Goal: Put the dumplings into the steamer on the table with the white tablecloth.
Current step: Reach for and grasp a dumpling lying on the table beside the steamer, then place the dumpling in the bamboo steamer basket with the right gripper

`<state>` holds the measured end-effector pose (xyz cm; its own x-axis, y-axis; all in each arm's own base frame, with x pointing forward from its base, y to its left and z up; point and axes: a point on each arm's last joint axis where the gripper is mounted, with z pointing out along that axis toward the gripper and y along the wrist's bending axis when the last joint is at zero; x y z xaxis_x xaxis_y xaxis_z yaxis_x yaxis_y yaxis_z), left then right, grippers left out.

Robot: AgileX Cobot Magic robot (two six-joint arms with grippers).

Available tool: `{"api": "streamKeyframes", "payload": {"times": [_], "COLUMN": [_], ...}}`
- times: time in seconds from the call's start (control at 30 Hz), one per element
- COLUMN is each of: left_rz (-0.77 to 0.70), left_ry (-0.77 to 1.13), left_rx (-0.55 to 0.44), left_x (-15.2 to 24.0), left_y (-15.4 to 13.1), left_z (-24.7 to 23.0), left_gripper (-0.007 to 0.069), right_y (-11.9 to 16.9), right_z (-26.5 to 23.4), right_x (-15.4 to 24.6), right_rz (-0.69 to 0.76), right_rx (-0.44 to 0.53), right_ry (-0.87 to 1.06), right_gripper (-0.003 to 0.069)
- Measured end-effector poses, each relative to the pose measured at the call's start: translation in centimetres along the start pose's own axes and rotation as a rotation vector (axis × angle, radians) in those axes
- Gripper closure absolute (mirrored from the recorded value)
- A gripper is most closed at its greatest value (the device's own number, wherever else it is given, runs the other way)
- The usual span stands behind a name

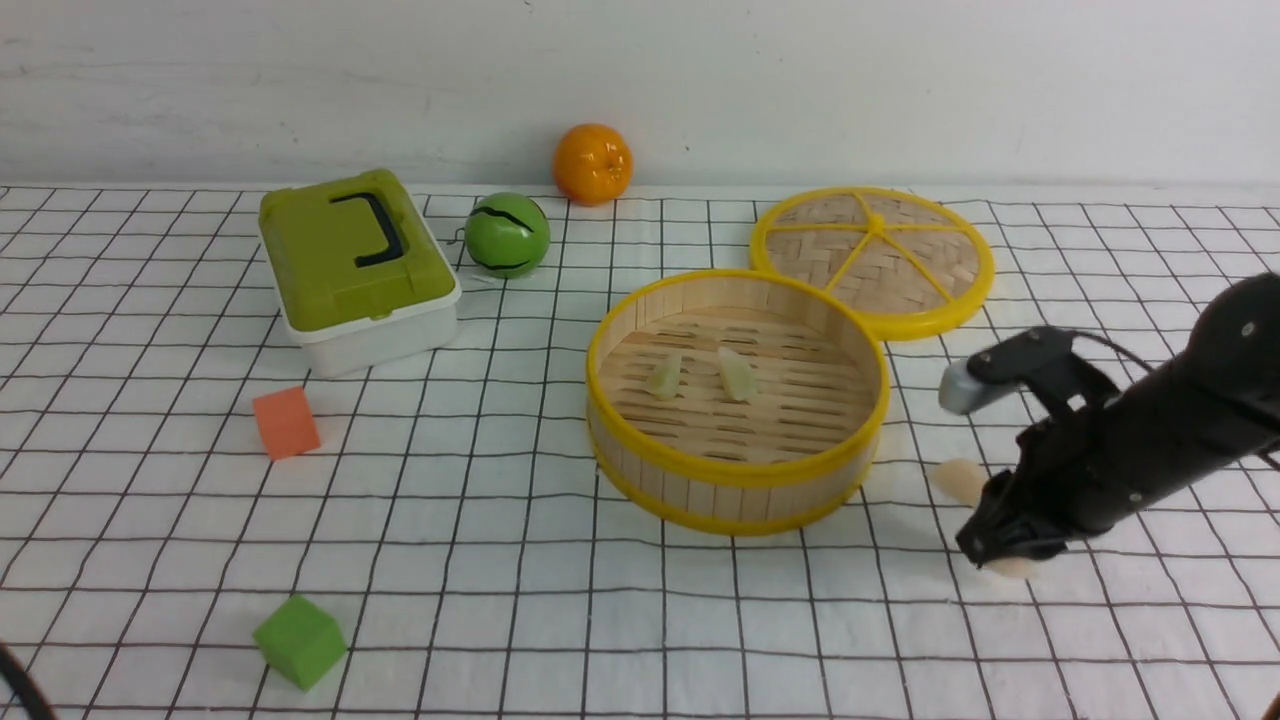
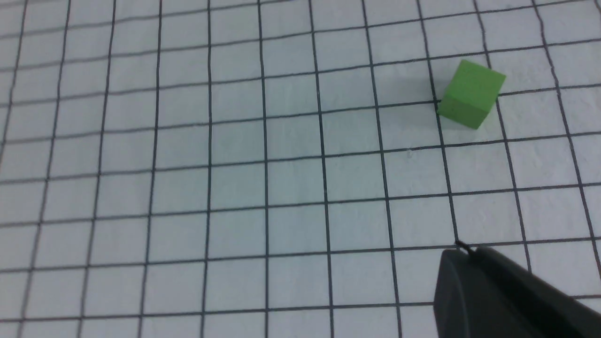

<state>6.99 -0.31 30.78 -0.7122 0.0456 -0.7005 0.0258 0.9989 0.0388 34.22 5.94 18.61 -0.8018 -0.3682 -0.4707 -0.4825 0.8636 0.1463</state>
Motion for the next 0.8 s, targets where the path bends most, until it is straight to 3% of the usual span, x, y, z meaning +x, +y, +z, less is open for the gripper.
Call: {"api": "streamKeyframes", "payload": {"times": [0.1, 0.23, 0.3, 0.4, 0.57, 0.7, 0.8], "left_rz": [-0.142, -0.218, -0.214, -0.195, -0.188, -0.185, -0.184], "left_ry": [-0.087, -0.225, -0.255, -0.271, -0.284, -0.287, -0.289], "left_rx": [0.074, 0.197, 0.224, 0.241, 0.242, 0.241, 0.242], "left_x": [2.5, 2.7, 2.9, 3.3, 3.3, 3.3, 3.2], "left_y": [0.2, -0.4, -0.6, -1.0, -1.0, -1.0, -1.0], "left_z": [1.3, 1.6, 2.0, 2.9, 2.9, 2.9, 2.9], "left_gripper": [0.0638, 0.0638, 0.0638, 0.0638, 0.0638, 0.0638, 0.0638], "right_y": [1.1, 2.8, 3.5, 4.4, 3.2, 2.4, 2.2], "right_z": [-4.1, -5.4, -4.6, 0.3, 5.2, 6.7, 7.1], "right_x": [-4.1, -8.2, -9.5, -11.6, -11.8, -11.6, -11.5], "right_rz": [0.09, 0.105, 0.104, 0.087, 0.107, 0.142, 0.165], "right_rx": [-0.034, -0.08, -0.1, -0.096, -0.069, -0.036, -0.03], "right_ry": [-0.191, -0.368, -0.405, -0.419, -0.376, -0.373, -0.376], "right_gripper": [0.0484, 0.0484, 0.0484, 0.0484, 0.0484, 0.048, 0.0427]}}
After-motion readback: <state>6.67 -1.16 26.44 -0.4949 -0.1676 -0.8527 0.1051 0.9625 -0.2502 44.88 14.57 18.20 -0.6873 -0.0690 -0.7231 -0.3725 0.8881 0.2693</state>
